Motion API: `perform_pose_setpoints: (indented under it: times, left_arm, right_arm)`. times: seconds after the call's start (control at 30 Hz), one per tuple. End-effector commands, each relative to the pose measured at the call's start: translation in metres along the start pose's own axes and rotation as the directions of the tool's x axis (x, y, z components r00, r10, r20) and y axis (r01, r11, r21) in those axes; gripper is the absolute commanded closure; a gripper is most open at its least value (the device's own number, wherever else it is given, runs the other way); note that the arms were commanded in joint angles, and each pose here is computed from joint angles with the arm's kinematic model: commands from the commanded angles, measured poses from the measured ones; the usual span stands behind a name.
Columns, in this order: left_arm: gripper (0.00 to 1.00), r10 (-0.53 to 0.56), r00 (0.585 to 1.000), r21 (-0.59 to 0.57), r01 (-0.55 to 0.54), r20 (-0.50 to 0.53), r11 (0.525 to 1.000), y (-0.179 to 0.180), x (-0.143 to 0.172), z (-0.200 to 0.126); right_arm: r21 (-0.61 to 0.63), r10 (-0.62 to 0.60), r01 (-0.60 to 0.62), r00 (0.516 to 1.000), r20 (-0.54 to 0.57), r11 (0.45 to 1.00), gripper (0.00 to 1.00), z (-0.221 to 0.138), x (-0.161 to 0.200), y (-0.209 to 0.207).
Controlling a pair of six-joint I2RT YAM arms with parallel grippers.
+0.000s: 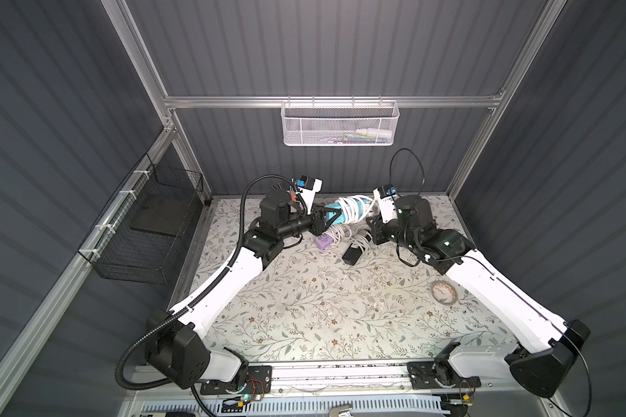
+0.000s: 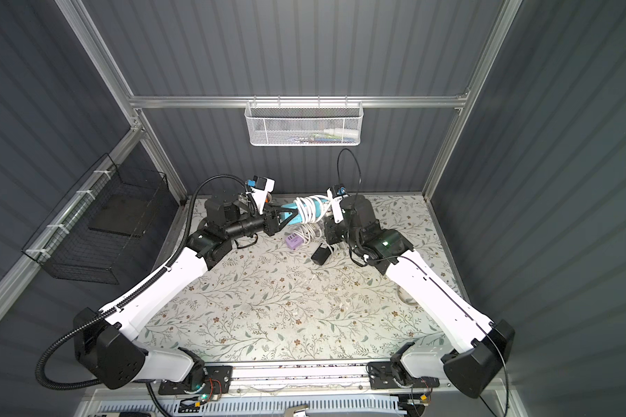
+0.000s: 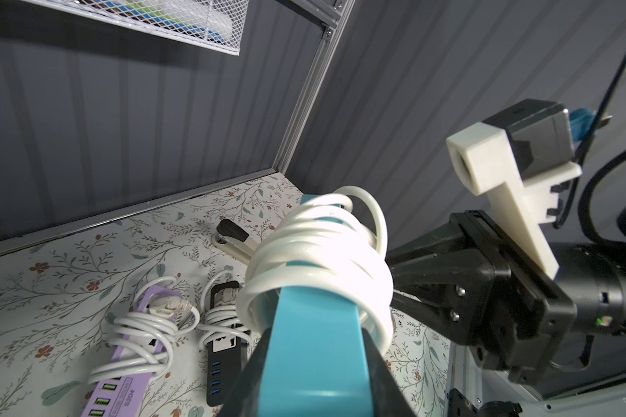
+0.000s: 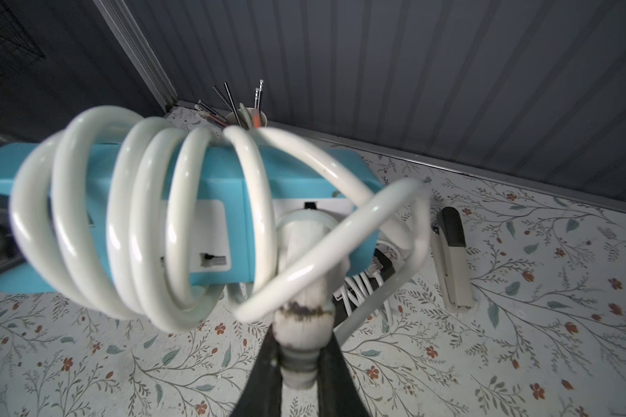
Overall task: Unwrap the cord wrapped around the power strip
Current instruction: Unwrap the power cord from the power strip.
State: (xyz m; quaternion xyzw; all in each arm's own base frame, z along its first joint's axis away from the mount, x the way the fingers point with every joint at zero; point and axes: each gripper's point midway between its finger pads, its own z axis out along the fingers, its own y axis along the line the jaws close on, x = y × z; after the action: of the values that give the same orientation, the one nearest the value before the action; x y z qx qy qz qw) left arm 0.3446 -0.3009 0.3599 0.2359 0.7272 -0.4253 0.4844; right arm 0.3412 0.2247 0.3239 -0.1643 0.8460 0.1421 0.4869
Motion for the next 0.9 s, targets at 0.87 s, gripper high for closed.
perform_pose_setpoints:
  times: [0.87]
  left_arm:
    - [1.0,0.063,0.997,-0.374,-0.043,0.043,0.926,0.07,-0.004,-0.002]
  right_arm:
    - [-0.235,-0.036,0.063,0.992,0.119,0.97,1.0,-0.037,-0.039,0.059]
